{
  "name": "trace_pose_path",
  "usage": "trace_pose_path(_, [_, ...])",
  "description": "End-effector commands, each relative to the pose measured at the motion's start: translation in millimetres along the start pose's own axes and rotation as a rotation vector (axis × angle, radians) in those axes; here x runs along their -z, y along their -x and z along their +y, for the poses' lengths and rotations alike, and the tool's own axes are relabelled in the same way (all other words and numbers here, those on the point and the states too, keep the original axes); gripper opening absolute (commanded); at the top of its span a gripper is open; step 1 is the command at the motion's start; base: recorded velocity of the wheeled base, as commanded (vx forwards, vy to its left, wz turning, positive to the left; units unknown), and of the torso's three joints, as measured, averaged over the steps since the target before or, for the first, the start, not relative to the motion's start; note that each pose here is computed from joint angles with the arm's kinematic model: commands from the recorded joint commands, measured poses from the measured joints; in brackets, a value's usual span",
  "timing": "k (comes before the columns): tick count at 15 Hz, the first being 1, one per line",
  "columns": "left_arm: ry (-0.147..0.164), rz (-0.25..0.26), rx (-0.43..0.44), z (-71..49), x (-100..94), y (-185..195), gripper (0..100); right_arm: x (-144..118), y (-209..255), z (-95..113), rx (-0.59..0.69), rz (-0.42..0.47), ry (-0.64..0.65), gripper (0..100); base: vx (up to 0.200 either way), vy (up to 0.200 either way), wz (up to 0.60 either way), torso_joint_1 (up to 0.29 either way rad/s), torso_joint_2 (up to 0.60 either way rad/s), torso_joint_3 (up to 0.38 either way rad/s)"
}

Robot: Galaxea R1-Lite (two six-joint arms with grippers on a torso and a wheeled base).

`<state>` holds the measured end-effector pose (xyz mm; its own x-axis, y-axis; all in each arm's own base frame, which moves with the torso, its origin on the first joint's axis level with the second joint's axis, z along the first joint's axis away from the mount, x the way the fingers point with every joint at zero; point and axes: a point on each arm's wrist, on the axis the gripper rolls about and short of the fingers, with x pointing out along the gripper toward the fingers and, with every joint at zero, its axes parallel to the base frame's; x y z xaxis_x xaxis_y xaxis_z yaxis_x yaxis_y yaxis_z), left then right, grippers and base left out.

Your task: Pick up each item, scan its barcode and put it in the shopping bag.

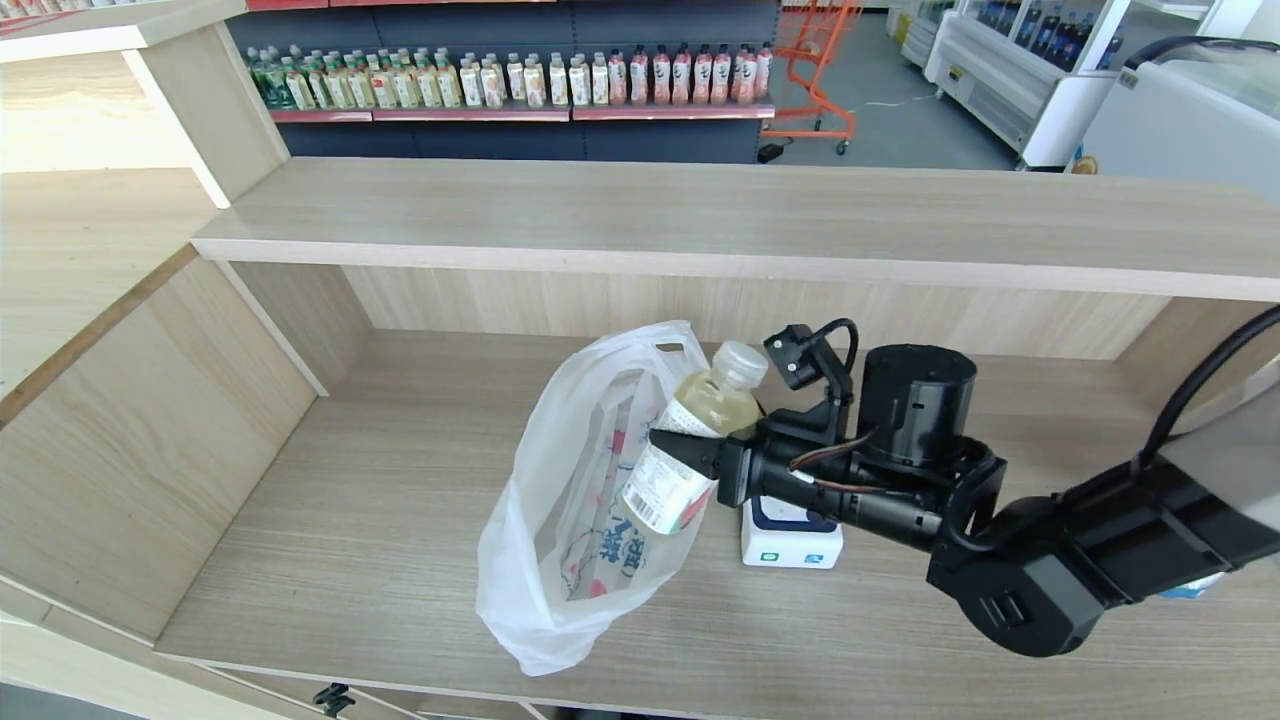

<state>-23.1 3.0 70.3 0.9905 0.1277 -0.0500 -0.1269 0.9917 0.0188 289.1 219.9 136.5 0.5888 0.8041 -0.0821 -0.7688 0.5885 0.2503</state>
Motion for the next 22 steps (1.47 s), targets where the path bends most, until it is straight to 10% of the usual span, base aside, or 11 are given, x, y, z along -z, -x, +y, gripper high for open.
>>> trace_pose_path(1, [0.000, 0.002, -0.001, 0.0, 0.0, 0, 100, 37, -13, -11, 0.014, 0.082, 0.035, 0, 0.000, 0.000, 0.00, 0.000, 0.00, 0.000])
trace_pose_path(14, [0.000, 0.000, -0.001, 0.0, 0.0, 0, 100, 63, -60, -39, 0.010, -0.001, 0.331, 0, 0.000, 0.000, 0.00, 0.000, 0.00, 0.000])
trace_pose_path(15, [0.000, 0.000, -0.001, 0.0, 0.0, 0, 100, 63, -62, -40, 0.011, -0.007, 0.341, 100, 0.000, 0.000, 0.00, 0.000, 0.00, 0.000])
trace_pose_path(22, [0.000, 0.002, -0.001, 0.0, 0.0, 0, 100, -4, -26, -17, -0.001, -0.061, -0.021, 100, 0.000, 0.000, 0.00, 0.000, 0.00, 0.000])
